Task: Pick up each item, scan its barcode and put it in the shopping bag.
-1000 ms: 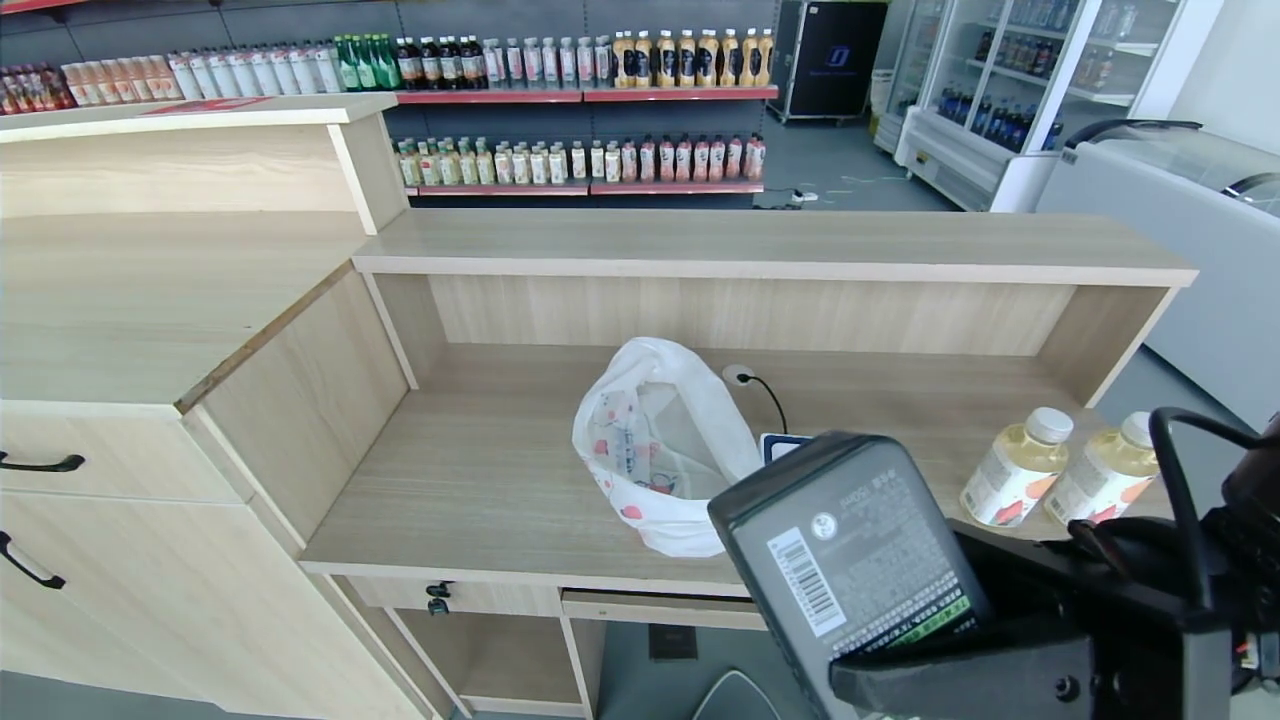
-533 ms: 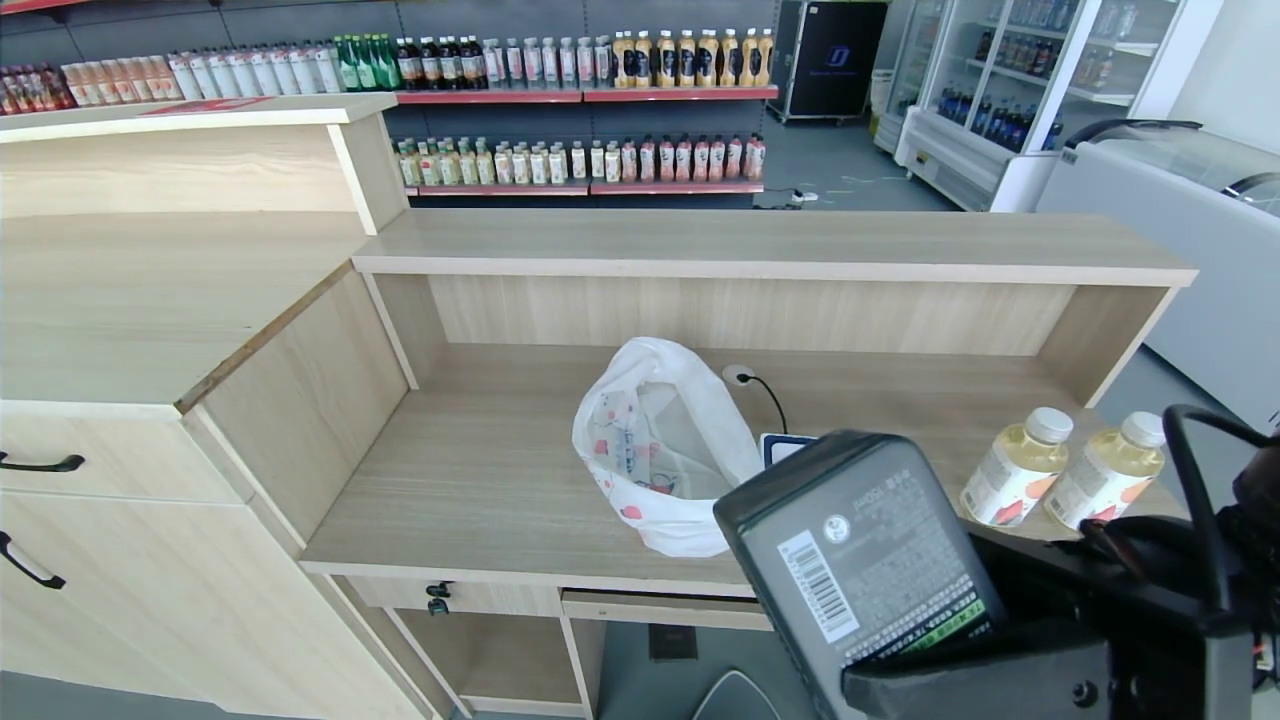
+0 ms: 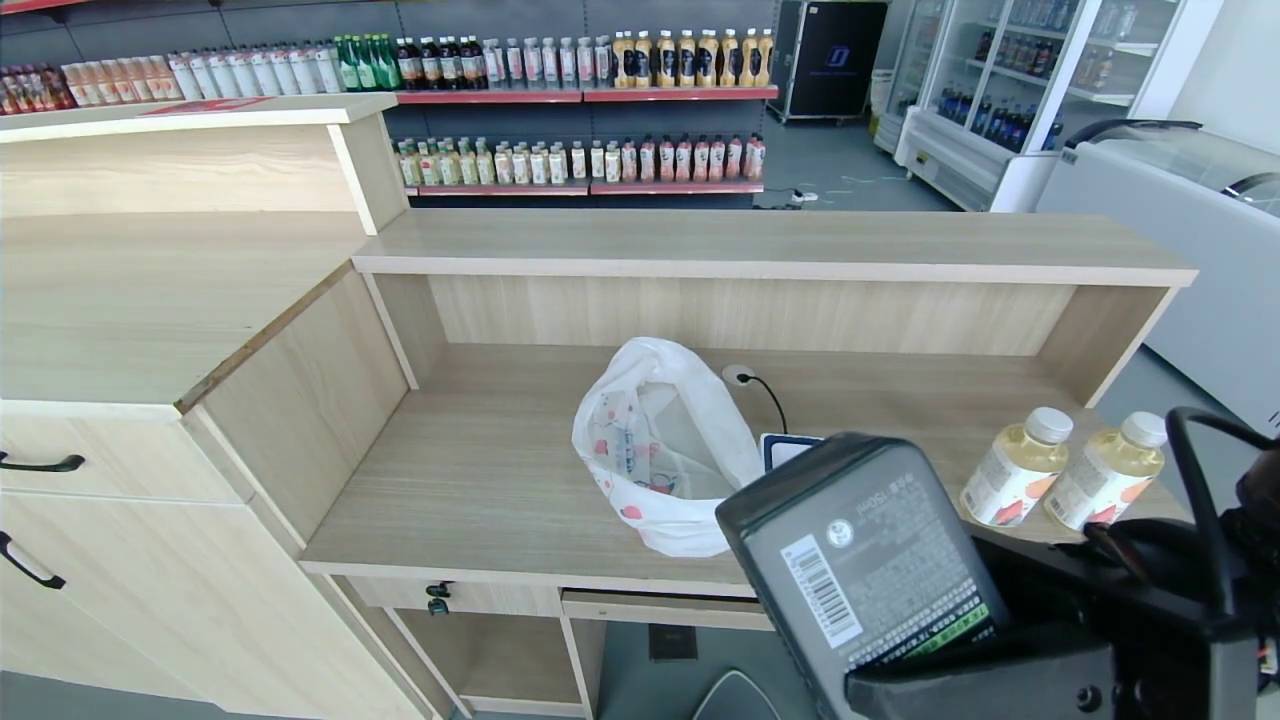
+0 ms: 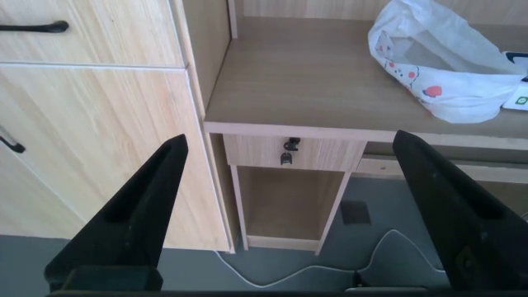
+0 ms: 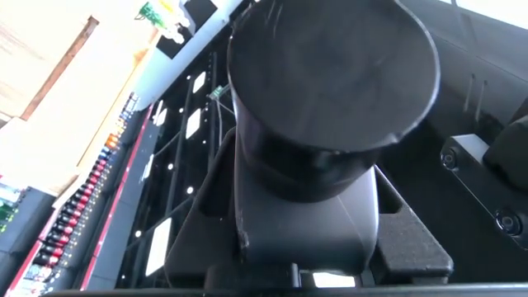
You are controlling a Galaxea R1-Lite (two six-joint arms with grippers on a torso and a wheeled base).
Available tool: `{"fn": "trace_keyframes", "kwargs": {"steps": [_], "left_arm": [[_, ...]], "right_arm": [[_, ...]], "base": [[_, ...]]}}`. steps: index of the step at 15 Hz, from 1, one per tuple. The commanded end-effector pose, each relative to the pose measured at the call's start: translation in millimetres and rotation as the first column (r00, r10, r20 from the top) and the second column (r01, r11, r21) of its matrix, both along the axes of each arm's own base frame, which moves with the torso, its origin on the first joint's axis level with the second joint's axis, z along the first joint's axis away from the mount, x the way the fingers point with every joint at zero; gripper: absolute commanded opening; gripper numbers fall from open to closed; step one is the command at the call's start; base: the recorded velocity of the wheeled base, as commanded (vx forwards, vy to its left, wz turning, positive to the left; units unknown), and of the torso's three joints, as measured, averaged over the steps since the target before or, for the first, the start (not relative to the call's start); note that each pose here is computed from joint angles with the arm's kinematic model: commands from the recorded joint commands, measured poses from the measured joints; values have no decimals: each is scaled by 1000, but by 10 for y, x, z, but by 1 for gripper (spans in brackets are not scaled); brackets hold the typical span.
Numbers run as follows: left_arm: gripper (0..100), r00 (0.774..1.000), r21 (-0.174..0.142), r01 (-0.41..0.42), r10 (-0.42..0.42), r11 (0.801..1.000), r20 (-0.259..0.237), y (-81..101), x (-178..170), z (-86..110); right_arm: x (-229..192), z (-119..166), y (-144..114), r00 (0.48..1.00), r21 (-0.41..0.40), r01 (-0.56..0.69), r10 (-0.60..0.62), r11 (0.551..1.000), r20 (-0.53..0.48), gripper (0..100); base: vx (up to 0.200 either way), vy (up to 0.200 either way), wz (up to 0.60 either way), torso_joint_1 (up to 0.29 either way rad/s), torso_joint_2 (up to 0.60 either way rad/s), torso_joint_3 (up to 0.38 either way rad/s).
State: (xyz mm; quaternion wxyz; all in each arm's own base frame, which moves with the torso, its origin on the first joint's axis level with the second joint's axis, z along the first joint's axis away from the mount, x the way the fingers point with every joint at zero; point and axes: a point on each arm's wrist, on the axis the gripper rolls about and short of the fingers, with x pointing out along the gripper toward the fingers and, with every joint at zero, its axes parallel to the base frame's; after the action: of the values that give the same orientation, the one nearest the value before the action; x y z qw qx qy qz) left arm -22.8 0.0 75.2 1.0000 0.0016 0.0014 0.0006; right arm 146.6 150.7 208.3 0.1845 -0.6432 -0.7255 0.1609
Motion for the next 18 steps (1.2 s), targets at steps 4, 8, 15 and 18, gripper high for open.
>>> {"fn": "trace_keyframes", "kwargs": {"steps": [4,8,15,18], "left_arm": [[100,1000,0,0,0,1000,-2,0,1,0],[100,1000,0,0,0,1000,-2,0,1,0],[100,1000,0,0,0,1000,-2,0,1,0],[100,1000,0,0,0,1000,-2,0,1,0]], "right_arm": [[22,-18,20,1000,-6,1,-1,1000,-9,0],[791,240,26,935,23,186,-170,982,-310,0],[875,43,-1731,-18,-38,960,-74,278,-997,0],[818,-131,-2058,-209,-179,970,182,165,-961,0]], "base": [[0,0,0,0,0,0],[0,0,0,0,0,0],[0,0,0,0,0,0],[0,0,0,0,0,0]]}}
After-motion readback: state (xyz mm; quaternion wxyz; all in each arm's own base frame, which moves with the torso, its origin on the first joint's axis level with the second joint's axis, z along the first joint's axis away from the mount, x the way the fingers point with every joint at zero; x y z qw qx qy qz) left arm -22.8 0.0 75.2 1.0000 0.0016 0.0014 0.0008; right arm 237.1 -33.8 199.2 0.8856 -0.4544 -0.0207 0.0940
